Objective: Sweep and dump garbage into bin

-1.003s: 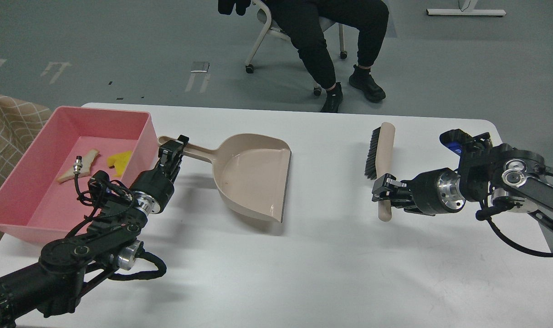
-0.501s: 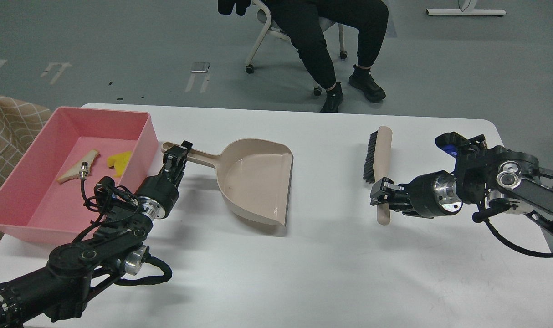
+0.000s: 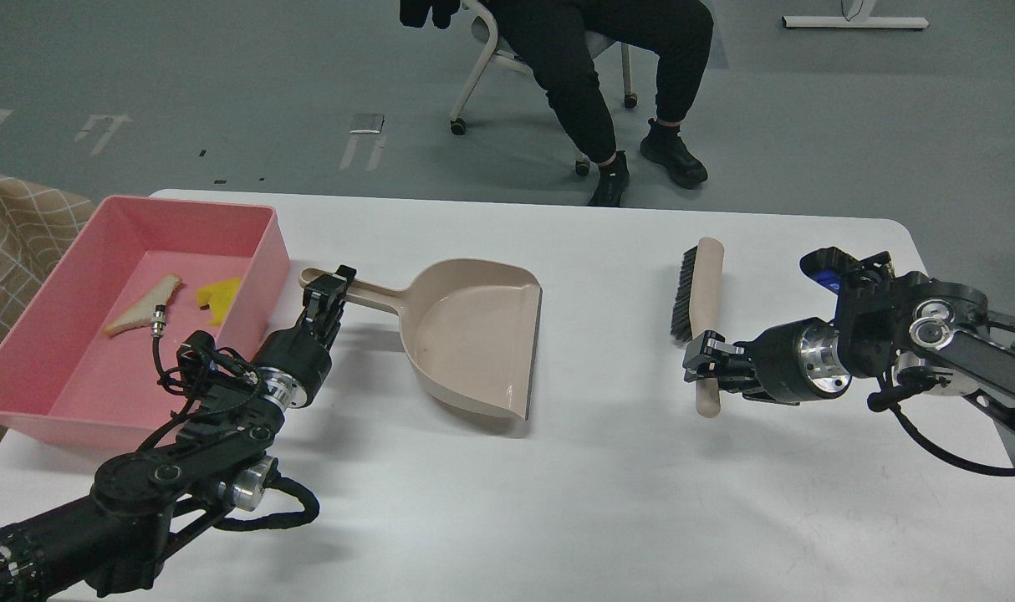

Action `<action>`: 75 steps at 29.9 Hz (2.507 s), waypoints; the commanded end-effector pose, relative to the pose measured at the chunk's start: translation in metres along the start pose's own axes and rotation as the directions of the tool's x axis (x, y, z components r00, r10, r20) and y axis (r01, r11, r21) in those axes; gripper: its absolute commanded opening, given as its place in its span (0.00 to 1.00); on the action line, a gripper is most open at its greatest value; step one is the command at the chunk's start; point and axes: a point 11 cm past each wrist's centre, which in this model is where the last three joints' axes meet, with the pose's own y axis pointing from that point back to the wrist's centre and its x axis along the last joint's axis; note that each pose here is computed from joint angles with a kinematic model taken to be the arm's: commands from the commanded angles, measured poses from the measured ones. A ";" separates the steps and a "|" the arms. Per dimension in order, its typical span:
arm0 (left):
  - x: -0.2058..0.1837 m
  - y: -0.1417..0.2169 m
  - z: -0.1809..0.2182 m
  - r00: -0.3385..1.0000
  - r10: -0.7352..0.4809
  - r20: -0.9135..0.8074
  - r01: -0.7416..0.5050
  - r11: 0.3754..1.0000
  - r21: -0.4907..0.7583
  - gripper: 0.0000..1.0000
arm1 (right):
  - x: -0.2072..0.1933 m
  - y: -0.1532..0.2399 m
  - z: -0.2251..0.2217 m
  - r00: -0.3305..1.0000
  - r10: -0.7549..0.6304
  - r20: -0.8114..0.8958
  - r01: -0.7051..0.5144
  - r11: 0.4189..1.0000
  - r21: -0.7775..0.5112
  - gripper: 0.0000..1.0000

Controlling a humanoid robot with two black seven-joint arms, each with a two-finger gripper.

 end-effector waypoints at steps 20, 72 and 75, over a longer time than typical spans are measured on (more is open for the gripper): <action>-0.007 0.010 -0.009 1.000 0.016 -0.019 -0.016 1.000 0.024 0.95 | 0.000 0.004 -0.011 1.000 0.001 -0.017 0.000 1.000 0.024 0.79; 0.071 -0.028 0.243 0.977 -0.121 0.176 0.191 0.865 -0.465 0.98 | 0.092 0.121 -0.138 0.933 0.144 0.330 -0.333 0.691 0.642 0.98; 0.076 -0.047 0.264 0.977 -0.118 0.177 0.192 0.847 -0.496 0.98 | 0.104 0.113 -0.157 0.902 0.044 0.429 -0.365 0.606 0.706 0.98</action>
